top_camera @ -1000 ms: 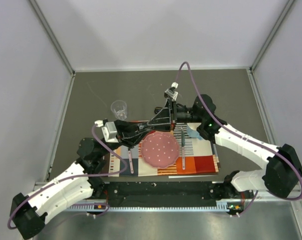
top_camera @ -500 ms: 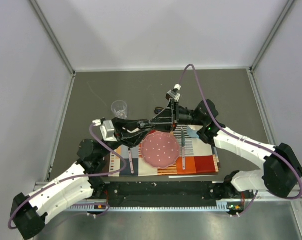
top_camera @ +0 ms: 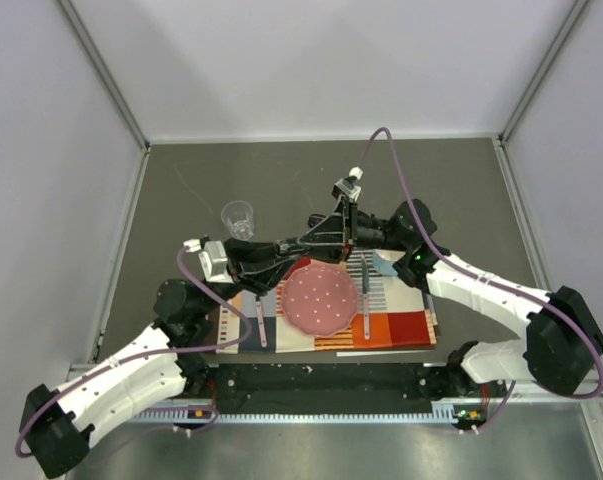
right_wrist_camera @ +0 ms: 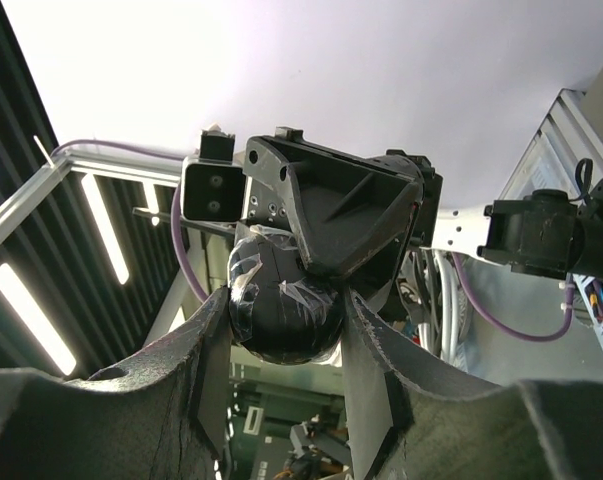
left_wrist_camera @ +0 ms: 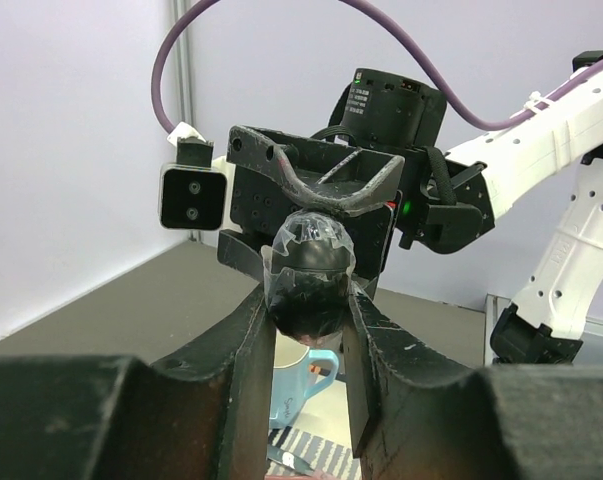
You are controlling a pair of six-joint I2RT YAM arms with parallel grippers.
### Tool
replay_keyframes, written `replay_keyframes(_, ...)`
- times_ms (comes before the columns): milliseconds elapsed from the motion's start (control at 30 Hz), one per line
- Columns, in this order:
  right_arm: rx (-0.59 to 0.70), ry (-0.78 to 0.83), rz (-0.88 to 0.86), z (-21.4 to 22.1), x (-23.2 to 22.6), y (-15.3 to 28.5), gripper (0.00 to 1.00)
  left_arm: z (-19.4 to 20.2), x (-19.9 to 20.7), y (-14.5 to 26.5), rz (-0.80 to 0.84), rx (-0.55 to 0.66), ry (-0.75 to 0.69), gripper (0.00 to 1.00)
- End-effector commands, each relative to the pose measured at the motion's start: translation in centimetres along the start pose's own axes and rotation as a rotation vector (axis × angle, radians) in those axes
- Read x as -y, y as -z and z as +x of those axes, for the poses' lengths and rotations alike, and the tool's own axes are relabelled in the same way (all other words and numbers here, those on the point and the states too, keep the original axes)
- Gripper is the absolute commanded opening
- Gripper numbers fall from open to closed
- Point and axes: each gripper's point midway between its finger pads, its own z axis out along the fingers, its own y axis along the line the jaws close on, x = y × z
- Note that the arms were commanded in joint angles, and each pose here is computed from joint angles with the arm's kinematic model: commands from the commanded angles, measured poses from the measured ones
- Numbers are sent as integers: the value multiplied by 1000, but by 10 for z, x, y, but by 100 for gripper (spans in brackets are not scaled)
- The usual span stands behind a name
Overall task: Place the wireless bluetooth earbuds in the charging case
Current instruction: Open the charging case.
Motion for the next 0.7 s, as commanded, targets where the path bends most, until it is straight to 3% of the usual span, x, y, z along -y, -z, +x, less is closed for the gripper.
replay_keyframes(0, -24, 24, -14, 7, -2, 0, 0, -15, -1, -3, 0, 63, -31, 30)
replay_keyframes(67, -21, 22, -8, 6, 0, 0, 0, -16, 0, -3, 2, 65, -29, 41)
replay_keyframes(200, -17, 19, -2, 6, 2, 0, 0, -17, 0, -3, 0, 69, -27, 47)
replay_keyframes(467, -16, 21, -10, 5, 0, 0, 0, -13, -1, -3, -6, 58, -16, 43)
replay_keyframes(667, -21, 27, -27, 5, -6, -1, 0, -9, -2, -3, -10, 46, -5, 53)
